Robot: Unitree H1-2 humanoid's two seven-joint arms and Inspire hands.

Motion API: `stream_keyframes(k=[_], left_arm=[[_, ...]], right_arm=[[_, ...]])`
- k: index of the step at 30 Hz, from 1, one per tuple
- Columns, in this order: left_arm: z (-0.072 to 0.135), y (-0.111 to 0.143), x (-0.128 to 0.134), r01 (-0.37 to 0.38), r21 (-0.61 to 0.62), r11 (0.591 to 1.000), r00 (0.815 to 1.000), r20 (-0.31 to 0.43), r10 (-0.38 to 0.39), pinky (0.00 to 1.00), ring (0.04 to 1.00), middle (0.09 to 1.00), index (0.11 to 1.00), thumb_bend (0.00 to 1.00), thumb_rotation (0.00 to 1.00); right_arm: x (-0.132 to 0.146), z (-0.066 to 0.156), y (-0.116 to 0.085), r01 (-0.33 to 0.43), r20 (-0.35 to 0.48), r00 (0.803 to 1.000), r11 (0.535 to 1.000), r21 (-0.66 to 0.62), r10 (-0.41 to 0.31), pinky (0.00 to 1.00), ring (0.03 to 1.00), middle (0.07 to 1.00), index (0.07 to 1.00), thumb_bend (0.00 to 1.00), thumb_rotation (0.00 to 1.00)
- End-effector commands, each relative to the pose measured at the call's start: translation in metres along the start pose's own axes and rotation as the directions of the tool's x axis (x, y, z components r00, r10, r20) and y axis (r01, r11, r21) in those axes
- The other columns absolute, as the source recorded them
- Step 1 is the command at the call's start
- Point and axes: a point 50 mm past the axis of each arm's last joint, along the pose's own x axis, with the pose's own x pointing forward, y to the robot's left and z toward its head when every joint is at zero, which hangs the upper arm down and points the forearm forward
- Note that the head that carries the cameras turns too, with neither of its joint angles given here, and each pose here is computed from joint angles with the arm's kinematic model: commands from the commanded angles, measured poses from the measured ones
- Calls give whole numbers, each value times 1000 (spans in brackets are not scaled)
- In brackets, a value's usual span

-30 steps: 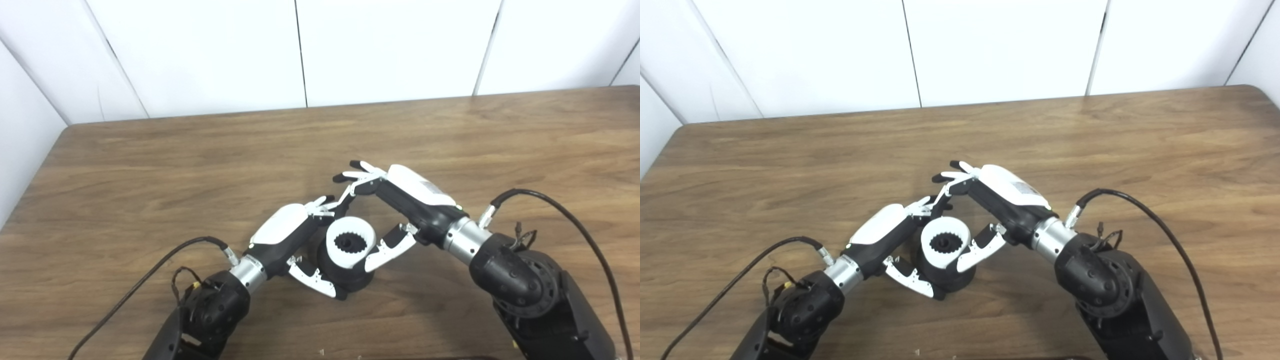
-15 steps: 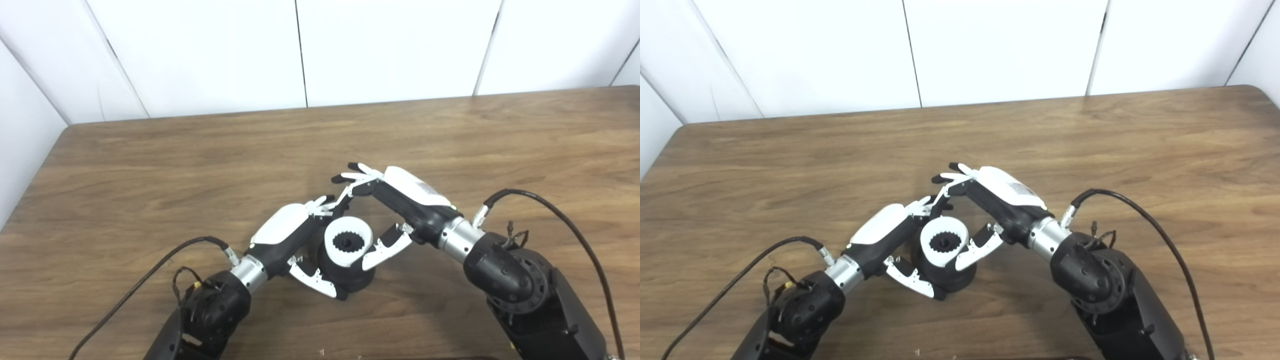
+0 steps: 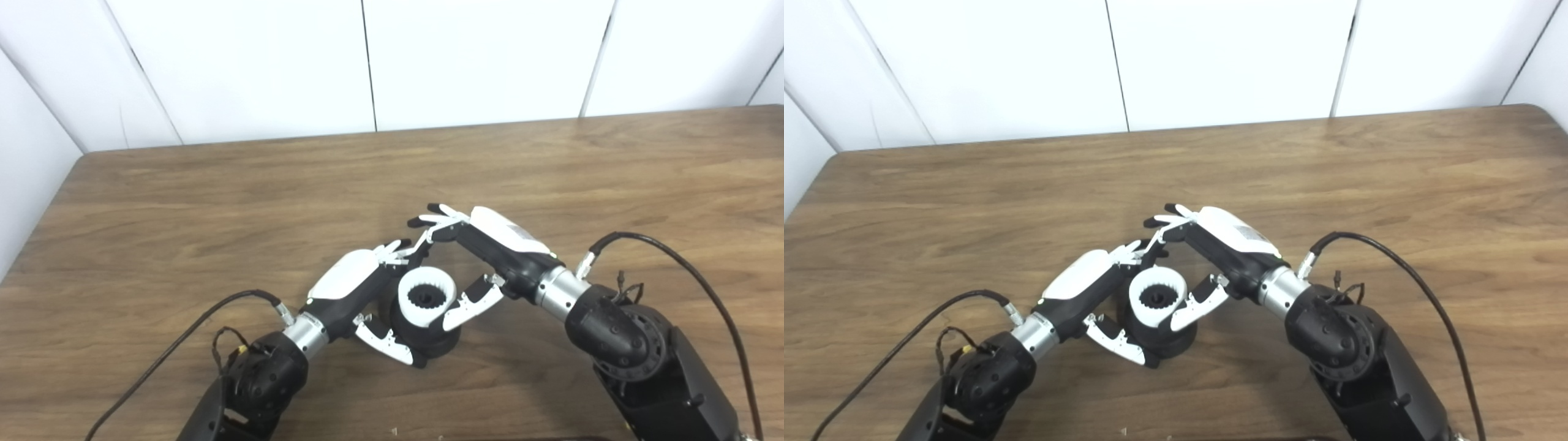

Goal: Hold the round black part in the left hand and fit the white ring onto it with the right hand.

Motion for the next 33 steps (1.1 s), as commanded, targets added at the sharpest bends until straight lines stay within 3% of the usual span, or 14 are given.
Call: stream_keyframes(k=[1, 20, 33], left_arm=[[6, 11, 5, -35, 45, 998, 999, 25, 34, 1000, 1000, 926, 624, 896, 237], [7, 13, 5, -37, 64, 997, 999, 27, 36, 1000, 996, 924, 620, 882, 250], [7, 15, 3, -34, 52, 998, 999, 19, 33, 1000, 1000, 925, 622, 882, 256]], right_arm=[[4, 11, -13, 44, 64, 997, 998, -33, -42, 1000, 1000, 898, 490, 525, 147], [2, 6, -4, 26, 60, 998, 998, -51, -23, 999, 1000, 892, 490, 525, 148], [0, -5, 6, -10, 15, 1000, 999, -45, 11, 1000, 1000, 905, 491, 525, 148]])
